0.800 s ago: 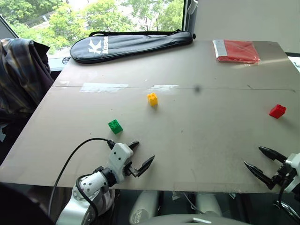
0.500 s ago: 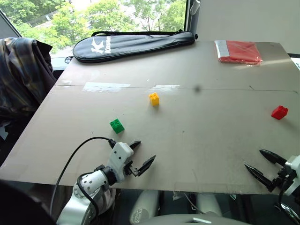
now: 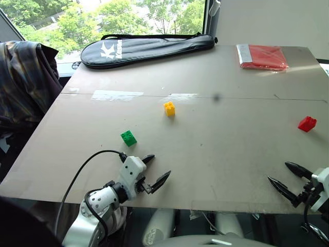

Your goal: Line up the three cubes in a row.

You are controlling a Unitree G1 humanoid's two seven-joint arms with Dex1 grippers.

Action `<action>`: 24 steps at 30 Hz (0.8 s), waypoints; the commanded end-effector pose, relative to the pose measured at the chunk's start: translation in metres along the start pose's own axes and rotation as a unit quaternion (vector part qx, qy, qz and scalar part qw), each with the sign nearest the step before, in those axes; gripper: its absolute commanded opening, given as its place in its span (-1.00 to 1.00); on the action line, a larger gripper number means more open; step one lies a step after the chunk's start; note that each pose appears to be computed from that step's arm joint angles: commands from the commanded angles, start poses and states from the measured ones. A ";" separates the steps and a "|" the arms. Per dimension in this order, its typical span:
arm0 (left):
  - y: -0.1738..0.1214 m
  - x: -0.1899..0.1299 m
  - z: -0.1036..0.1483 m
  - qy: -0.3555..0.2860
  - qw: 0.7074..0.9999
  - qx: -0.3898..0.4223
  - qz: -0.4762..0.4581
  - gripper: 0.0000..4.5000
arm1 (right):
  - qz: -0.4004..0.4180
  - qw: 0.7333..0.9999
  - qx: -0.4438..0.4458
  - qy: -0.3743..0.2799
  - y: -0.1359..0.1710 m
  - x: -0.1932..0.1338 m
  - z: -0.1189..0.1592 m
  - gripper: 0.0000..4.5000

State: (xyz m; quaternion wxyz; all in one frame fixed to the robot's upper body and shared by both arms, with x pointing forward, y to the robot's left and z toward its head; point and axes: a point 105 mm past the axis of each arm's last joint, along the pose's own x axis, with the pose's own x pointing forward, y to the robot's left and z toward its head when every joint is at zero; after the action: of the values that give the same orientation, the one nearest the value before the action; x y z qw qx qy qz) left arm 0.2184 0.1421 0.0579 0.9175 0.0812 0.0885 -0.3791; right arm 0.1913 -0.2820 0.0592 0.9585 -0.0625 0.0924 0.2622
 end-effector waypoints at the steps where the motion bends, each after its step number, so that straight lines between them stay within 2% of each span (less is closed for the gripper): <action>1: -0.003 0.003 0.004 0.000 1.000 0.007 -0.019 0.97 | -0.045 0.998 -0.010 -0.032 -0.015 -0.001 0.018 1.00; 6: -0.003 0.009 0.028 -0.038 0.999 0.003 -0.036 0.97 | -0.110 0.993 -0.035 0.003 -0.038 -0.008 0.010 1.00; 10: -0.007 0.018 0.056 -0.046 0.991 0.089 -0.094 0.97 | -0.199 0.980 -0.006 -0.027 -0.064 -0.009 0.020 1.00; 15: -0.011 0.031 0.097 -0.076 0.977 0.131 -0.149 0.97 | -0.271 0.962 0.017 -0.013 -0.085 -0.002 0.017 1.00; 20: -0.013 0.044 0.140 -0.100 0.962 0.141 -0.213 0.97 | -0.360 0.932 0.049 -0.019 -0.104 0.022 0.031 1.00; 24: -0.019 0.048 0.160 -0.109 0.953 0.136 -0.247 0.97 | -0.382 0.921 0.069 -0.035 -0.108 0.043 0.044 1.00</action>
State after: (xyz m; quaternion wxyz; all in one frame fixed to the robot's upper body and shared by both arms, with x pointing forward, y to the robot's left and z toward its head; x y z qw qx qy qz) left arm 0.2592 0.0649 0.1958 0.7888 0.1472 -0.0453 -0.5950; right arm 0.2876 -0.3447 0.0888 0.9916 -0.0108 0.0604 -0.1139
